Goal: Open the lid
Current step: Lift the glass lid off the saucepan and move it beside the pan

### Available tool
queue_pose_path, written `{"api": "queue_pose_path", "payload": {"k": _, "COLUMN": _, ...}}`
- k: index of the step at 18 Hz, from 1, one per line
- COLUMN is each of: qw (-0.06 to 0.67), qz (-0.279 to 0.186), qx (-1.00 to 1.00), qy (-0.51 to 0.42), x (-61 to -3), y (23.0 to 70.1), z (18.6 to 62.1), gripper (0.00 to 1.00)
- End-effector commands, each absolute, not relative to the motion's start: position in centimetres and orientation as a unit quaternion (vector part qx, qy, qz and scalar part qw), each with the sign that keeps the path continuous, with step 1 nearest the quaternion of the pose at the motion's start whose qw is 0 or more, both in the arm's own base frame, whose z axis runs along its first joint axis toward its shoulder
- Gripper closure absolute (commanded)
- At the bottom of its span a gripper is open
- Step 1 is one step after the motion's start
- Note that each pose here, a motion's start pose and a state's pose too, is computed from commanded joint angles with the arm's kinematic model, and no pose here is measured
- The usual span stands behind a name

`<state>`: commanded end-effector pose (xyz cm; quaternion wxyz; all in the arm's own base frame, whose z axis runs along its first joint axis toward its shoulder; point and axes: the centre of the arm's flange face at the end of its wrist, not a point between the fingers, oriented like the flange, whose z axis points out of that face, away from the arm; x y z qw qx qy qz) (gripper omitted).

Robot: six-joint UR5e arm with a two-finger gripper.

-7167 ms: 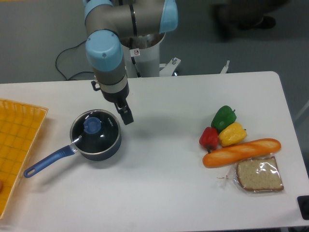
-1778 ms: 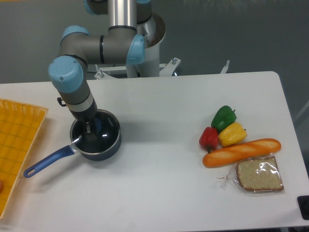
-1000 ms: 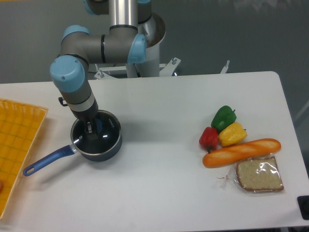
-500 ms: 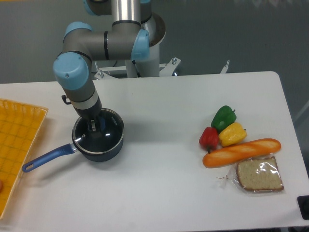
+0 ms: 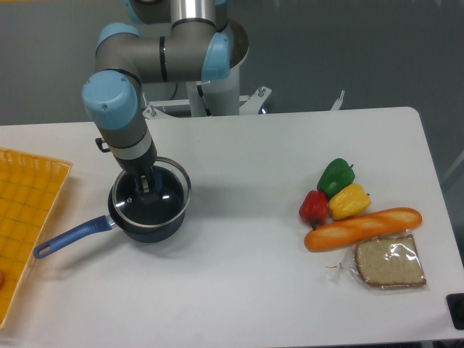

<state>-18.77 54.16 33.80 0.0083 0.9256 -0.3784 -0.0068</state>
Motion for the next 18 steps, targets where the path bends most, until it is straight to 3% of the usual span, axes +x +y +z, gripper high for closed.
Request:
{"api": "queue_pose_path", "payload": {"k": 7, "qw": 0.004, "qz": -0.012, "qx": 0.939, "qy": -0.343, "x": -24.1, "y": 53.1, "z": 36.3, "gripper": 0.39}}
{"api": "queue_pose_path", "payload": {"k": 18, "qw": 0.007, "qz": -0.009, "qx": 0.936, "qy": -0.352, "x": -31.1, "y": 49.3, "z": 36.5, "gripper": 0.39}}
